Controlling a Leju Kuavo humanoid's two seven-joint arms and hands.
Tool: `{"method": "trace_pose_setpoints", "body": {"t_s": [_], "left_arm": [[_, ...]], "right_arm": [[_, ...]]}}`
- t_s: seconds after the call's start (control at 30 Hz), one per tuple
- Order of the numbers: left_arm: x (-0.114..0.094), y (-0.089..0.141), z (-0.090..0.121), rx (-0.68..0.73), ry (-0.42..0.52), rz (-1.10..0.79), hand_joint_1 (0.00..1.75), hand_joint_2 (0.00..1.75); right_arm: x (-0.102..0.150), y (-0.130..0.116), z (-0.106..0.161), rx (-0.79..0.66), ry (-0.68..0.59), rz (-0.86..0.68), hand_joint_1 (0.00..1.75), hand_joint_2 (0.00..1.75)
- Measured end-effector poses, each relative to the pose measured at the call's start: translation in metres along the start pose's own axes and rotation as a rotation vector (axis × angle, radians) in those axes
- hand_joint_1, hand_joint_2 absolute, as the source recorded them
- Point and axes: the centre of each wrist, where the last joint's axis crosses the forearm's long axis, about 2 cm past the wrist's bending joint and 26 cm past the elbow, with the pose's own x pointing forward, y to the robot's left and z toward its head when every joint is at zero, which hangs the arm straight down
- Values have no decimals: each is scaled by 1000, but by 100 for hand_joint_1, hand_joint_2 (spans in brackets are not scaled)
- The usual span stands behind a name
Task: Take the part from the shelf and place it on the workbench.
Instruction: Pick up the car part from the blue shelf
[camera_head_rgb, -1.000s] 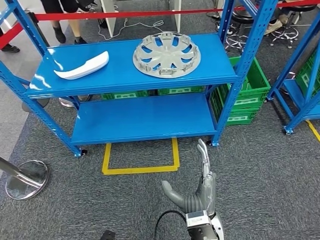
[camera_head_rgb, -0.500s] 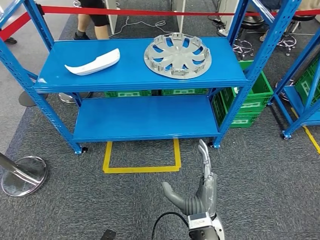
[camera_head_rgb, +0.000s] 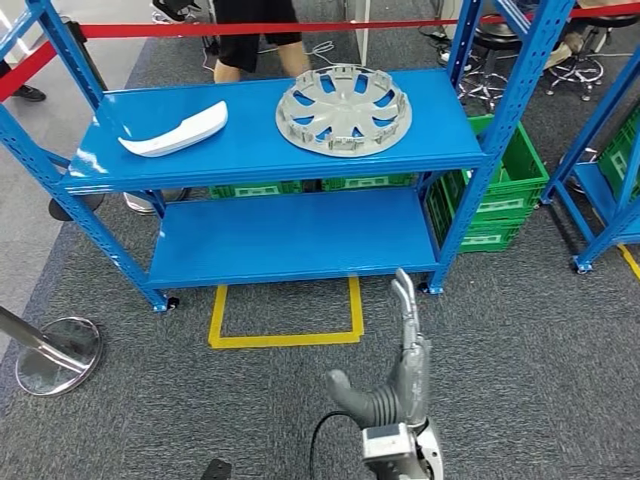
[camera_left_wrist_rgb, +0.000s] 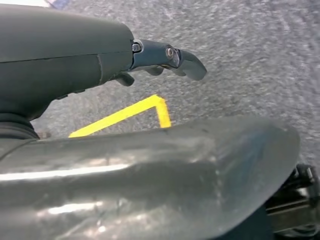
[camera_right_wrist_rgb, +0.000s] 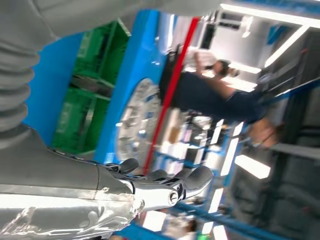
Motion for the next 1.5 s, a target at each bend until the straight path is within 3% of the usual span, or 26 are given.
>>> {"method": "trace_pose_setpoints", "body": {"t_s": [0.17, 0.37, 0.67, 0.87, 1.07, 1.37, 1.5], "left_arm": [[1, 1, -1, -8, -55, 1, 0, 0], [2, 1, -1, -10, -261, 108, 0, 0], [5, 3, -3, -58, -302, 291, 0, 0], [9, 6, -5, -124, -438, 386, 0, 0], [4, 9, -6, -165, -438, 555, 0, 0], [1, 7, -5, -191, -523, 560, 0, 0], [-2, 5, -3, -265, -496, 623, 0, 0]], "right_arm": [[6, 2, -11, 15, -80, -2, 0, 0], [9, 1, -12, 39, -70, -5, 0, 0], [13, 0, -12, 57, -116, -17, 0, 0], [16, 3, -17, 61, -148, -19, 0, 0], [16, 3, -14, 71, -132, -33, 0, 0], [14, 1, -11, 78, -120, -18, 0, 0], [14, 1, -10, 82, -117, -10, 0, 0]]}}
